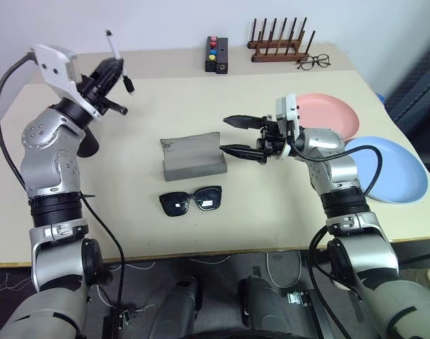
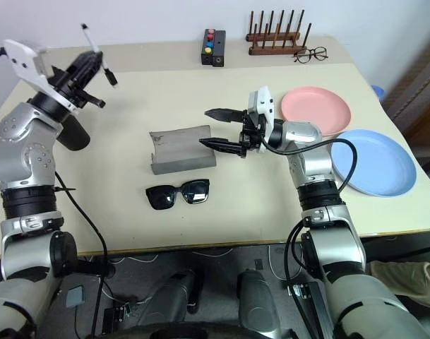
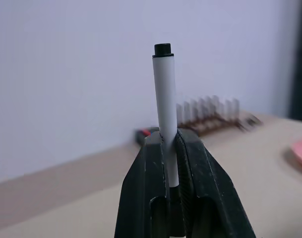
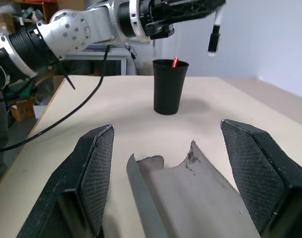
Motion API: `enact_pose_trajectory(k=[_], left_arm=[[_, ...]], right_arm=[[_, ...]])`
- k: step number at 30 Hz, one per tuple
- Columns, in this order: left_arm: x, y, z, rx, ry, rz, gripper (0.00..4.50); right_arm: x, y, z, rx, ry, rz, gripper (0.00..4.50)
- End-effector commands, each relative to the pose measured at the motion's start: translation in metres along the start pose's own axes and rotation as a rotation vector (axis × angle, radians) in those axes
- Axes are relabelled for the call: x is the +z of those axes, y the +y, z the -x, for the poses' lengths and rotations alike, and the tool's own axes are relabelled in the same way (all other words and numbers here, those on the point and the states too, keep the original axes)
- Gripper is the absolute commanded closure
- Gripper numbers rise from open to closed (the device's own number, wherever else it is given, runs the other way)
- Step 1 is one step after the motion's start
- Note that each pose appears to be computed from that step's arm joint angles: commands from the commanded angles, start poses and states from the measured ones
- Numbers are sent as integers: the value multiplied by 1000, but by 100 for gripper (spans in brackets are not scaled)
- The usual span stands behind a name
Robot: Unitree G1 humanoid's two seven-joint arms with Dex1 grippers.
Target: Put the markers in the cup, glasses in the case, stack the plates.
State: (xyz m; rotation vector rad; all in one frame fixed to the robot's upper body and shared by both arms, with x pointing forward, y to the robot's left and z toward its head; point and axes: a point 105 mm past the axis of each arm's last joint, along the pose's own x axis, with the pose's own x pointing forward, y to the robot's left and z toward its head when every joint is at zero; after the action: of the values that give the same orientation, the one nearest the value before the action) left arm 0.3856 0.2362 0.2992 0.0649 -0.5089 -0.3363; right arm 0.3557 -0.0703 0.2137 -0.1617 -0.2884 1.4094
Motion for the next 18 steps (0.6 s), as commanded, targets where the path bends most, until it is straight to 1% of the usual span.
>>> enact_pose_trajectory(k=[1, 3, 8, 11, 13, 18], left_arm=[[43, 31, 10, 201, -138, -122, 446], [48, 50, 21, 331, -150, -169, 446], [59, 77, 45, 528, -195, -236, 446], [61, 85, 59, 597, -211, -260, 446], [57, 90, 67, 634, -205, -271, 446], [52, 93, 77, 668, -195, -279, 446]], right_arm=[[17, -4, -6, 5, -53, 54, 99], [17, -3, -9, 11, -63, 54, 99], [17, -4, -14, 16, -75, 53, 99], [15, -6, -15, 8, -76, 52, 99], [13, -10, -16, -8, -74, 52, 99], [10, -15, -17, -33, -66, 60, 99]])
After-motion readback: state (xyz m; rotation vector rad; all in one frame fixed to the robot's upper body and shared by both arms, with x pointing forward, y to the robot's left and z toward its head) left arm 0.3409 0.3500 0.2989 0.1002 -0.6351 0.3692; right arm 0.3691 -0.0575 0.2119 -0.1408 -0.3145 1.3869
